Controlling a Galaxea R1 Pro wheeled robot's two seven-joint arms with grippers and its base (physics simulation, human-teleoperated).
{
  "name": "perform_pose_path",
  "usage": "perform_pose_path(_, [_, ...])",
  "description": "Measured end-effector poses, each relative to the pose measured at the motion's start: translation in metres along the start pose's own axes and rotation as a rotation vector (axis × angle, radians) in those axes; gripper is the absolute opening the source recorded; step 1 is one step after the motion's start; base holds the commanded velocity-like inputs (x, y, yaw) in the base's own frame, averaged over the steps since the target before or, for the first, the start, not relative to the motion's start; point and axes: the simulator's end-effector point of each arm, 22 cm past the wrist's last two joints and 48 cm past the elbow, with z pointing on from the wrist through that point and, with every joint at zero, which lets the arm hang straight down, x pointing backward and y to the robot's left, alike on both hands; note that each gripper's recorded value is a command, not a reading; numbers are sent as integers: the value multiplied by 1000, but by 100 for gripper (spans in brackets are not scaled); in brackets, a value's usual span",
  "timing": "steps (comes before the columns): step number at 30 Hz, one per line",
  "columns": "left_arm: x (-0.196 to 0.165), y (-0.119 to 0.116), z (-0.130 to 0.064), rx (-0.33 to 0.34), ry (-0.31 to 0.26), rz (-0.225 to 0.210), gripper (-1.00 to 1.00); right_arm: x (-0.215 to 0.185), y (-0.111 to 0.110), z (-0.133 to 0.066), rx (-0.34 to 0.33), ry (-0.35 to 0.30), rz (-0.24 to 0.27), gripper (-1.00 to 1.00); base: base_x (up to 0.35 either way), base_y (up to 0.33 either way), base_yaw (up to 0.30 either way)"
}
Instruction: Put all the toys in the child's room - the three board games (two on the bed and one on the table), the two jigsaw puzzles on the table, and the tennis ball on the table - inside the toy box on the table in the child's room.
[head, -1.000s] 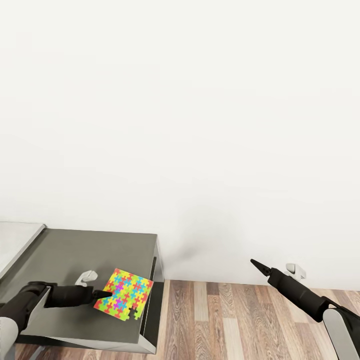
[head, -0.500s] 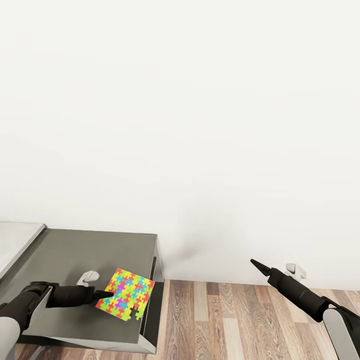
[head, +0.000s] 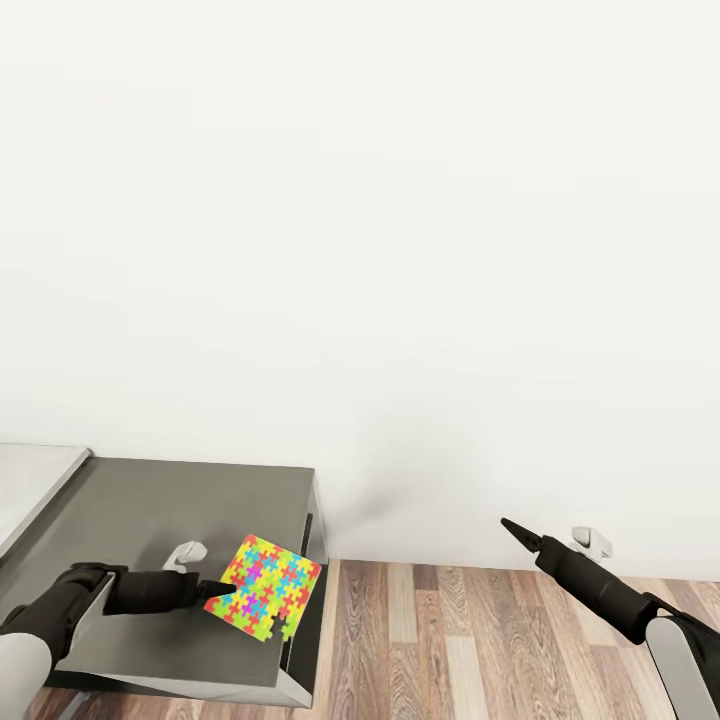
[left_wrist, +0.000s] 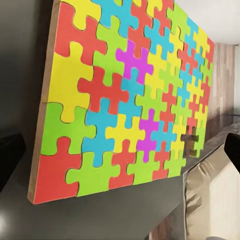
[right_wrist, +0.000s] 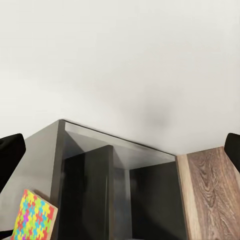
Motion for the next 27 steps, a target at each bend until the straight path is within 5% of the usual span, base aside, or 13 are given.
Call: perform_pose_path(27, [0,-4,4,9,1,0,100,0,0,0,0,-1,0,100,0,0,0])
